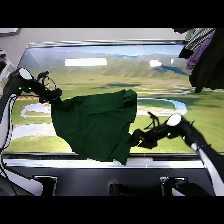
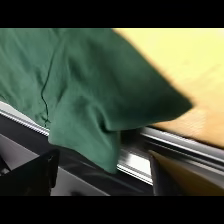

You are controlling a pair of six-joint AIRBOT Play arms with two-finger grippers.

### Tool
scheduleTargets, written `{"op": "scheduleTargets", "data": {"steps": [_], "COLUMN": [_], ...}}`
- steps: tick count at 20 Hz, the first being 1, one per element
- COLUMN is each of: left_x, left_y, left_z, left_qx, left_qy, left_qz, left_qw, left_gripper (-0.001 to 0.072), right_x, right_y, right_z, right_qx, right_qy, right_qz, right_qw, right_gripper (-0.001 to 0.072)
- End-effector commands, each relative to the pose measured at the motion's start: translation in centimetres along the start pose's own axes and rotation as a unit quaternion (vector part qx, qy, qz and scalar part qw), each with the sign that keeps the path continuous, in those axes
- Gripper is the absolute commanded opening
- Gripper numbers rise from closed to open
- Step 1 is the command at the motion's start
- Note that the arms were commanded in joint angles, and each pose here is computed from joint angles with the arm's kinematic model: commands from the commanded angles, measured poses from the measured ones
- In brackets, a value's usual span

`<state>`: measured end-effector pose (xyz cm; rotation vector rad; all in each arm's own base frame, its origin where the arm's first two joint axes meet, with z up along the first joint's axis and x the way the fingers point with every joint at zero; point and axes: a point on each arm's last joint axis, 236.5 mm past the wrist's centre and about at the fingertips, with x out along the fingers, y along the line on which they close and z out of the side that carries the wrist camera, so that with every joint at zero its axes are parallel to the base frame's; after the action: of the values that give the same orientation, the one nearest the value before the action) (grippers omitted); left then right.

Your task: Fold the clothes and pants, and hang the long-sleeved shirts on hangers.

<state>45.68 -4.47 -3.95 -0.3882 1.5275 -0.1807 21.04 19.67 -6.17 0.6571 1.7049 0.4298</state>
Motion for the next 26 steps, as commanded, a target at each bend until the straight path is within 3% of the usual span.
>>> {"op": "scheduleTargets", "data": {"steps": [1,4,5,6,8,13,16,19,23,26], "left_x": [-0.1,-0.1,-0.1,-0.1,-0.5,-8.0,-17.9,-29.3,-41.3,-46.2], "left_y": [0.0,0.0,0.0,0.1,0.1,-0.7,-2.4,-3.9,-5.8,-6.9], "left_z": [-0.3,-0.3,-0.3,-0.3,-0.1,1.3,1.6,-0.9,-8.4,-14.3], "left_qx": [0.000,0.000,0.000,0.000,-0.001,0.004,0.016,0.018,0.002,-0.004], "left_qy": [0.005,0.005,0.005,0.005,0.000,-0.089,-0.203,-0.332,-0.475,-0.545], "left_qz": [0.000,0.000,0.000,0.000,0.000,-0.014,-0.027,-0.022,-0.013,0.002], "left_qw": [1.000,1.000,1.000,1.000,1.000,0.996,0.979,0.943,0.880,0.838], "left_gripper": [0.0017,0.0017,0.0016,0.0016,0.0016,0.0015,0.0016,0.0016,0.0016,0.0016], "right_x": [3.5,4.8,5.1,5.2,4.8,-4.0,-17.7,-32.2,-47.2,-54.1], "right_y": [0.4,0.9,0.7,0.7,1.4,10.8,16.5,20.7,25.8,27.1], "right_z": [-0.7,0.3,0.5,0.6,0.7,3.2,4.7,1.7,-7.6,-13.2], "right_qx": [0.017,0.028,0.039,0.042,0.029,-0.080,-0.160,-0.227,-0.310,-0.317], "right_qy": [-0.039,-0.069,-0.072,-0.072,-0.075,-0.169,-0.303,-0.444,-0.624,-0.724], "right_qz": [0.005,-0.004,-0.006,-0.006,0.003,0.094,0.128,0.131,0.088,0.028], "right_qw": [0.999,0.997,0.997,0.997,0.997,0.978,0.931,0.857,0.712,0.612], "right_gripper": [0.0632,0.0615,0.0550,0.0404,0.0030,0.0028,0.0028,0.0028,0.0028,0.0028]}}
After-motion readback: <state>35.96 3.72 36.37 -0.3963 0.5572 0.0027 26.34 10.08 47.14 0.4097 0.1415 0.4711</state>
